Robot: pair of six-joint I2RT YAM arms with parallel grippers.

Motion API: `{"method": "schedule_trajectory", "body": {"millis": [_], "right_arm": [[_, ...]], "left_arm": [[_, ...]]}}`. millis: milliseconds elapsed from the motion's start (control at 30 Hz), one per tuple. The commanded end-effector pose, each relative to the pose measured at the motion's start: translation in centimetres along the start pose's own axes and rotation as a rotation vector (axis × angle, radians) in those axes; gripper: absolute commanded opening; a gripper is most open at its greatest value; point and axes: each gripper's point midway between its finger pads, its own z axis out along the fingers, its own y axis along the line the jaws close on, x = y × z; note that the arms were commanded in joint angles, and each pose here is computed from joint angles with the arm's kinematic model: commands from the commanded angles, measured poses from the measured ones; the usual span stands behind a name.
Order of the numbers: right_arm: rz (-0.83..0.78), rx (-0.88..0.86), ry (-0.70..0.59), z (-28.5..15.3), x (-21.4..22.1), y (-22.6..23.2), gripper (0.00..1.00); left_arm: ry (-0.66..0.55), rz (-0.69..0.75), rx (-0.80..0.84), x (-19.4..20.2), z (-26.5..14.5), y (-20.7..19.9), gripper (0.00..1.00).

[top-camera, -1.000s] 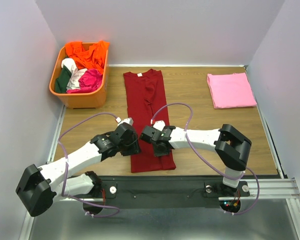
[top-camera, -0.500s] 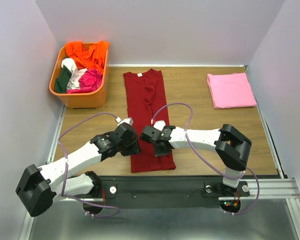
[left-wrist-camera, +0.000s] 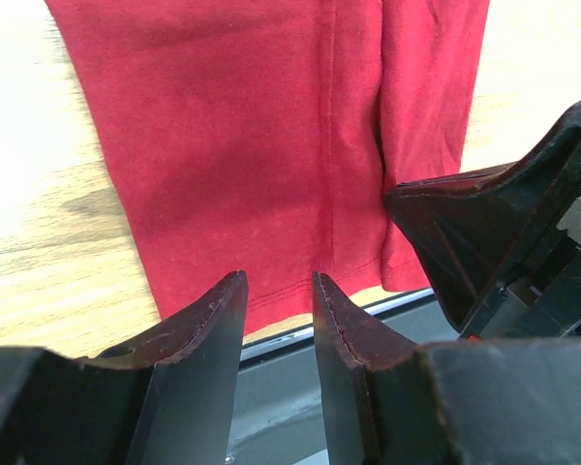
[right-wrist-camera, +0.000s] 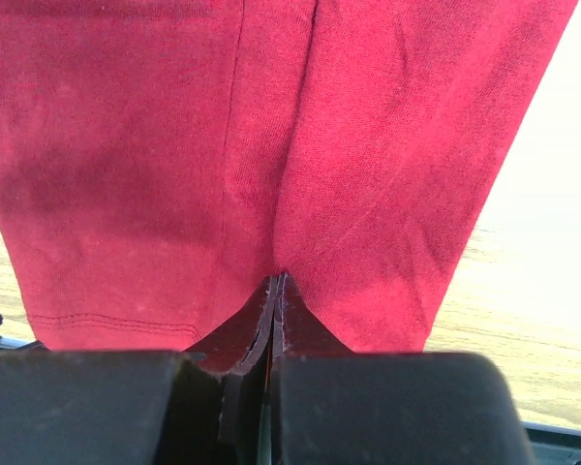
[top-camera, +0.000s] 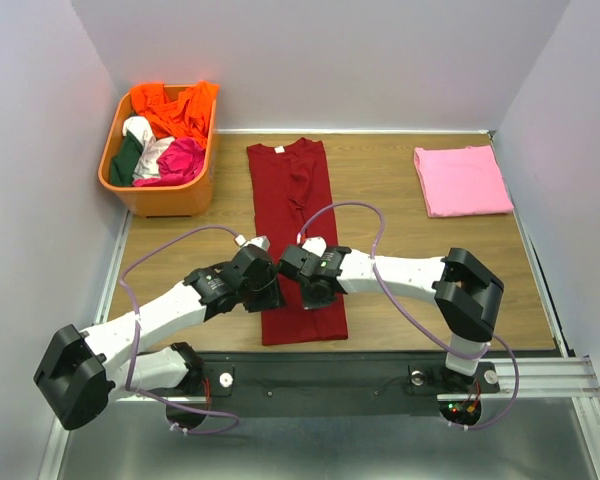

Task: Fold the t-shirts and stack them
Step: Fold the tshirt

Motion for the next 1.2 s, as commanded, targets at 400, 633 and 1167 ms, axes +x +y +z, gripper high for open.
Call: {"method": "schedule_trajectory", "body": {"millis": [400, 633, 1167], "right_arm": [[0.06, -0.151, -0.054, -5.2, -1.2, 1.2, 0.24], [0.05, -0.128, 0.075, -2.1, 3.6, -0.9, 0.16], [0.067, -0.229, 0.059, -4.2, 3.7, -0.1, 0.32]], "left_arm": [[0.034, -0.022, 0.036, 1.0, 0.2, -0.2, 0.45], [0.083, -0.022, 0.025, 2.2, 0.9, 0.5, 0.45], [0.071, -0.053, -0.109, 2.2, -0.8, 2.8, 0.49]]}}
